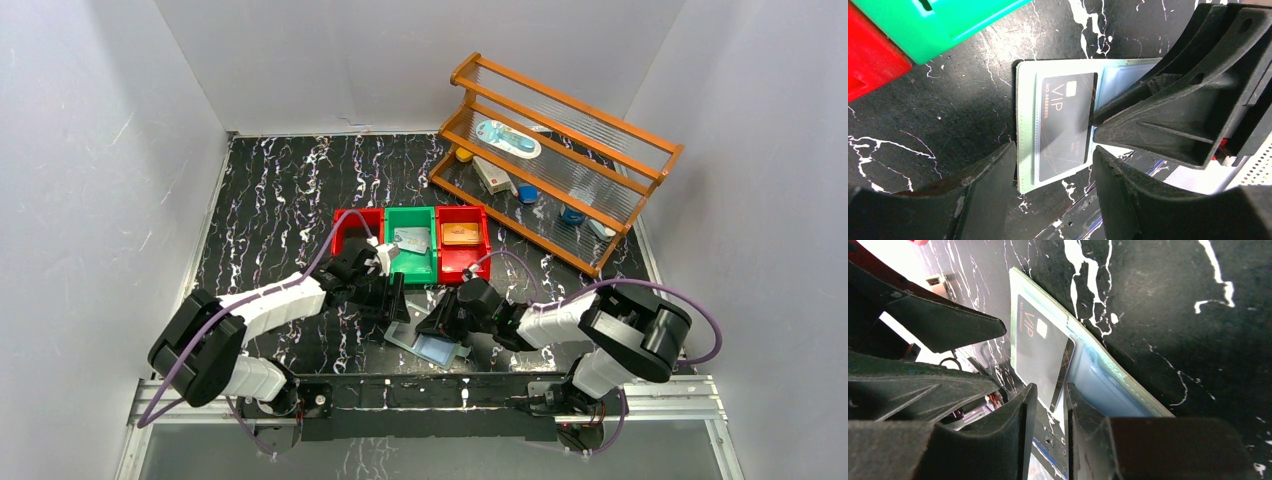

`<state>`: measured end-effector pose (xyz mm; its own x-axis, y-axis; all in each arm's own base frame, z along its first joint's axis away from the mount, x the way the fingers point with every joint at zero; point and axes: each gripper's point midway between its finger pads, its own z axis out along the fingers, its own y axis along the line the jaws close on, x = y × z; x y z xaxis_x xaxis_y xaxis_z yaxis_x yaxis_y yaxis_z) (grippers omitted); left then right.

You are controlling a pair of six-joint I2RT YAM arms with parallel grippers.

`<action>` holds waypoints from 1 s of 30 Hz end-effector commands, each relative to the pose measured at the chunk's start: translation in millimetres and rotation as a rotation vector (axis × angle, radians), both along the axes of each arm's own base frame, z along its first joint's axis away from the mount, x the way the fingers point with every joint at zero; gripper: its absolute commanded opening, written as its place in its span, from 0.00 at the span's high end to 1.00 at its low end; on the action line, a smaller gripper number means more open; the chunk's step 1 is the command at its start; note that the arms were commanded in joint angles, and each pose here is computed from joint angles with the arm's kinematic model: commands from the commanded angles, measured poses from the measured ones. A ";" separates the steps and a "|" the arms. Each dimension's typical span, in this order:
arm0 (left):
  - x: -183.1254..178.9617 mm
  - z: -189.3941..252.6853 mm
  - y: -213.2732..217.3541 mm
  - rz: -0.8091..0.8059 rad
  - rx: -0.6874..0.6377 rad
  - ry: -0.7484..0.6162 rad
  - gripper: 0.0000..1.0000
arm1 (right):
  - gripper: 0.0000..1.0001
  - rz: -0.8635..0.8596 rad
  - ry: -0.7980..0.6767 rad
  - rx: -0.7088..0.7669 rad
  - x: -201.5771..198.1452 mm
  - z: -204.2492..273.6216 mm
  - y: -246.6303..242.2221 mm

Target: Take the credit cards out of the card holder

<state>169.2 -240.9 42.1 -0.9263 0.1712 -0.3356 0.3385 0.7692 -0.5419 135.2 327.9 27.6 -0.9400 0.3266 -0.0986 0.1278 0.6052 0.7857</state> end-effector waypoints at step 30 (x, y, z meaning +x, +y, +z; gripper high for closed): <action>-24.2 -16.1 -4.9 -0.037 -0.015 0.067 0.57 | 0.62 -0.071 0.035 -0.138 -5.2 -32.3 -33.2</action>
<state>153.5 -250.5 30.7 -0.9338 0.1905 -0.3029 0.3393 0.7399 -0.5809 135.9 321.4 27.5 -0.9220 0.3801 -0.0738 0.1738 0.5766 0.7983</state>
